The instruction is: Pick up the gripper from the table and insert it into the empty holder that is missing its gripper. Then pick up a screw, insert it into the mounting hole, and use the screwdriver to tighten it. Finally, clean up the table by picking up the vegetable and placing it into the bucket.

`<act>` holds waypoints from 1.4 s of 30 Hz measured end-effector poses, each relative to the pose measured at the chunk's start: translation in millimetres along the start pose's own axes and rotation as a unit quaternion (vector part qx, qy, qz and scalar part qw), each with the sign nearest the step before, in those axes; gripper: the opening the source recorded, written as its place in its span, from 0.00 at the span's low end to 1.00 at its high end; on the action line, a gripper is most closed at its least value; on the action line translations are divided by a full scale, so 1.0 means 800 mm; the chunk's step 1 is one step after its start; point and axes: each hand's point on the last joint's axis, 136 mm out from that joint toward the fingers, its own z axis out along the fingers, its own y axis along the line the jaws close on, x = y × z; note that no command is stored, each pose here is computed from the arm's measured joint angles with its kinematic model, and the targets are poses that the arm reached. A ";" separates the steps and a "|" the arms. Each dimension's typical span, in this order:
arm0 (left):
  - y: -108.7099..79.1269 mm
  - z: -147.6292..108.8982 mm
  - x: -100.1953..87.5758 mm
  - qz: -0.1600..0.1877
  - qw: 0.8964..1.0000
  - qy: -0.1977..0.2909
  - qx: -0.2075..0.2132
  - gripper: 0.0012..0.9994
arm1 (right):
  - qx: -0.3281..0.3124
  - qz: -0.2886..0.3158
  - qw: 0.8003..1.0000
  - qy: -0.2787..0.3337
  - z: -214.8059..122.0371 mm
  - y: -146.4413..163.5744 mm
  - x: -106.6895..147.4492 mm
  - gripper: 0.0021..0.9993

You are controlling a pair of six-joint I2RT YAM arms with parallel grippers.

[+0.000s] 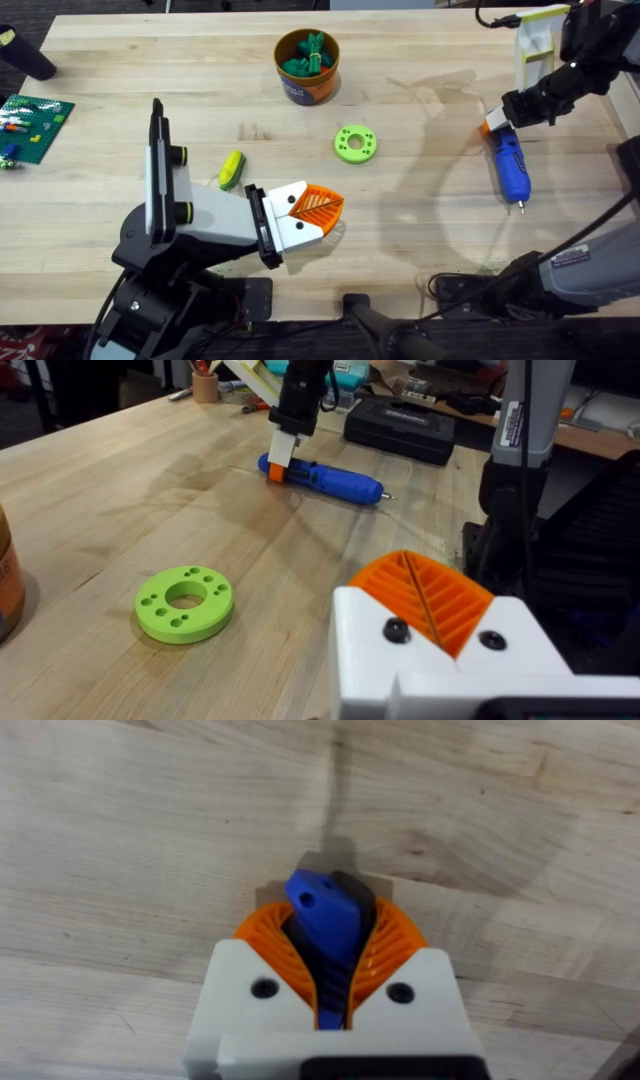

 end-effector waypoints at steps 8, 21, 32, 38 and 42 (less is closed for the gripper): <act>0.000 0.000 0.000 0.000 1.000 0.000 0.000 0.01 | 0.001 0.025 1.000 -0.001 0.000 0.000 0.000 0.12; 0.000 0.000 0.000 0.000 1.000 0.000 0.000 0.01 | -0.003 0.077 0.997 0.012 0.000 0.003 0.007 0.08; 0.000 0.000 0.000 0.000 1.000 0.000 0.000 0.01 | -0.010 0.089 0.996 0.020 -0.003 0.008 0.012 0.99; 0.000 0.000 0.000 0.000 1.000 0.000 0.000 0.01 | -0.016 0.134 0.990 0.049 -0.006 0.015 0.027 0.99; 0.000 0.000 0.000 0.000 1.000 0.000 0.000 0.01 | -0.017 0.149 0.987 0.057 -0.007 0.017 0.031 0.99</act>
